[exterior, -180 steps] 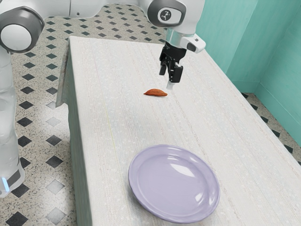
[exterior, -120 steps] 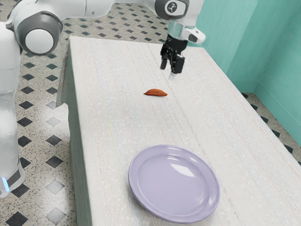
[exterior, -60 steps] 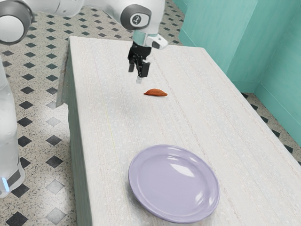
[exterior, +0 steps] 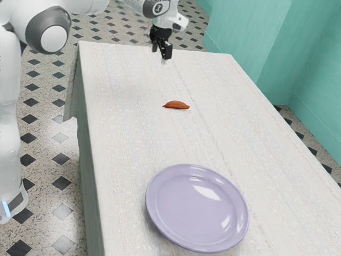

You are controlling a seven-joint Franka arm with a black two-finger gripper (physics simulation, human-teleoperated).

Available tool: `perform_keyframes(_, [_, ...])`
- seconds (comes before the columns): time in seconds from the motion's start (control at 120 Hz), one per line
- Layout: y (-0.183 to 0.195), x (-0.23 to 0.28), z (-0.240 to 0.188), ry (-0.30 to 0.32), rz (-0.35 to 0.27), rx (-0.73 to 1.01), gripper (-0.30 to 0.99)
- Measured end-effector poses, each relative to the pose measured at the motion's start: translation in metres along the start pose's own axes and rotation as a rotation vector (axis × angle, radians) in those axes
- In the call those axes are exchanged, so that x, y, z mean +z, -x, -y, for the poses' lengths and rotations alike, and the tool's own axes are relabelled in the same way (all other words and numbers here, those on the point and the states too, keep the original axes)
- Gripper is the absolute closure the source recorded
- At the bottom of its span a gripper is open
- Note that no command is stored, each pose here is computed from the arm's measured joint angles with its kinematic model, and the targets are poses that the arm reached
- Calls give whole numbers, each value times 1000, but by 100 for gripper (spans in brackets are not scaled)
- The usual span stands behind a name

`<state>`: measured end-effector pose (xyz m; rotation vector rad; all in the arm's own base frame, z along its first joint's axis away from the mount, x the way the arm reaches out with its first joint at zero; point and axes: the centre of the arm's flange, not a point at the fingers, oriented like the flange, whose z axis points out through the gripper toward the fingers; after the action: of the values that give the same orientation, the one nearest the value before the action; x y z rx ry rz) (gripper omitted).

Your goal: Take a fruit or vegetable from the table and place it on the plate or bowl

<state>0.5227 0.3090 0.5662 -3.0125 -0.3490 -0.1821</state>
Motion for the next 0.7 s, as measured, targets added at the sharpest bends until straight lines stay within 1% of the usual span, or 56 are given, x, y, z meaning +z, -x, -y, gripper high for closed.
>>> perform_keyframes(0.042, [-15, -1, -24, 17, -16, 52, 0])
perform_keyframes(0.1, [-51, 2, -57, 26, -38, 123, 0])
perform_keyframes(0.175, [-86, 7, -99, 52, -55, 208, 0])
perform_keyframes(0.225, [-98, 7, -117, 67, -58, 250, 0])
perform_keyframes(0.242, [-98, 4, -120, 71, -57, 258, 0])
perform_keyframes(0.358, [-58, 20, -122, 125, 29, 281, 0])
perform_keyframes(0.458, [-42, 45, -132, 151, 78, 310, 0])
perform_keyframes(0.6, [-31, 74, -137, 172, 116, 329, 0])
perform_keyframes(0.7, [-25, 89, -144, 185, 130, 345, 0])
